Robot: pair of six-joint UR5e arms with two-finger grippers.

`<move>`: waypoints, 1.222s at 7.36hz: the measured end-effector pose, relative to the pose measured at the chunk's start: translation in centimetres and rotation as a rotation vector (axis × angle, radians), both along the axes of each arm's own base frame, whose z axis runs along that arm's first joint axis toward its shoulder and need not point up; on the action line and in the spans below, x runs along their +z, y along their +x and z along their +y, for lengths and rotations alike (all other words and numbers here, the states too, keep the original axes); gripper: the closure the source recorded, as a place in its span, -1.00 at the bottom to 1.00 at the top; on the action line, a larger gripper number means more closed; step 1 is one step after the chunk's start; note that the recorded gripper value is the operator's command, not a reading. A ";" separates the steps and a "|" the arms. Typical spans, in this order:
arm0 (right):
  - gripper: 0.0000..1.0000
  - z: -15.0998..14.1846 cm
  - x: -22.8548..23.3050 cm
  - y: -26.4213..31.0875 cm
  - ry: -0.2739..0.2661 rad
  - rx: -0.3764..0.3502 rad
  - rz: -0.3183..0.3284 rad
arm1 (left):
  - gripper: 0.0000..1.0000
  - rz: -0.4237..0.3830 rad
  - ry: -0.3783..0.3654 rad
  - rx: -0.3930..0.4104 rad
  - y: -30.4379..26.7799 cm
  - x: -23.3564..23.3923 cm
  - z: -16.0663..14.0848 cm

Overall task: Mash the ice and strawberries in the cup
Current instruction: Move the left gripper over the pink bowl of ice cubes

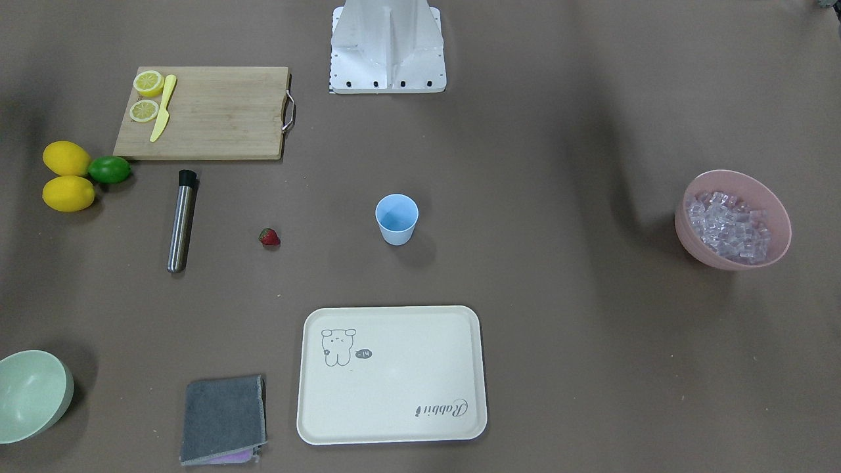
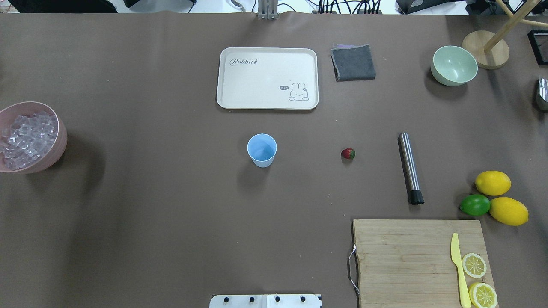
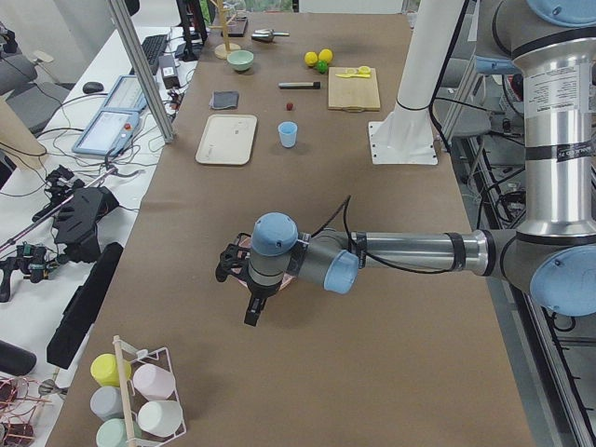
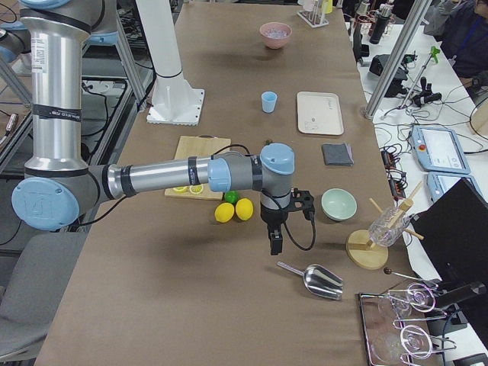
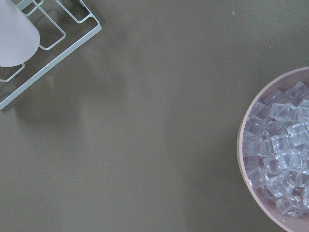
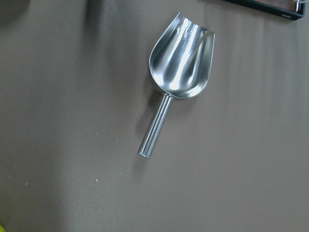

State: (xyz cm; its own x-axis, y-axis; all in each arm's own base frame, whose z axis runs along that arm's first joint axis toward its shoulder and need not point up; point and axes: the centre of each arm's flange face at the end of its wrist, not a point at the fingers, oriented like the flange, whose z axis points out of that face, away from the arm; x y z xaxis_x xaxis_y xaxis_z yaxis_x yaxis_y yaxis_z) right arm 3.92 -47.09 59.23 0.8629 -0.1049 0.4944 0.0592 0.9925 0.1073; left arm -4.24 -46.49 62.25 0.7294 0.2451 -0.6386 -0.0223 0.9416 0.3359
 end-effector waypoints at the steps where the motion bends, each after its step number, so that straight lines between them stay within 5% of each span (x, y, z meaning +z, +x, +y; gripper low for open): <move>1: -1.00 0.3 -0.3 0.3 0.015 0.009 -0.005 | -0.97 0.004 0.014 -0.007 -0.4 -0.3 -0.3; 6: -1.00 0.8 -2.4 0.9 0.150 0.015 -0.053 | -0.97 0.082 0.079 0.004 -0.8 -3.2 -1.4; 9: -1.00 0.2 -4.0 0.1 0.170 0.013 -0.132 | -0.98 0.106 0.148 0.003 0.8 -6.5 -2.9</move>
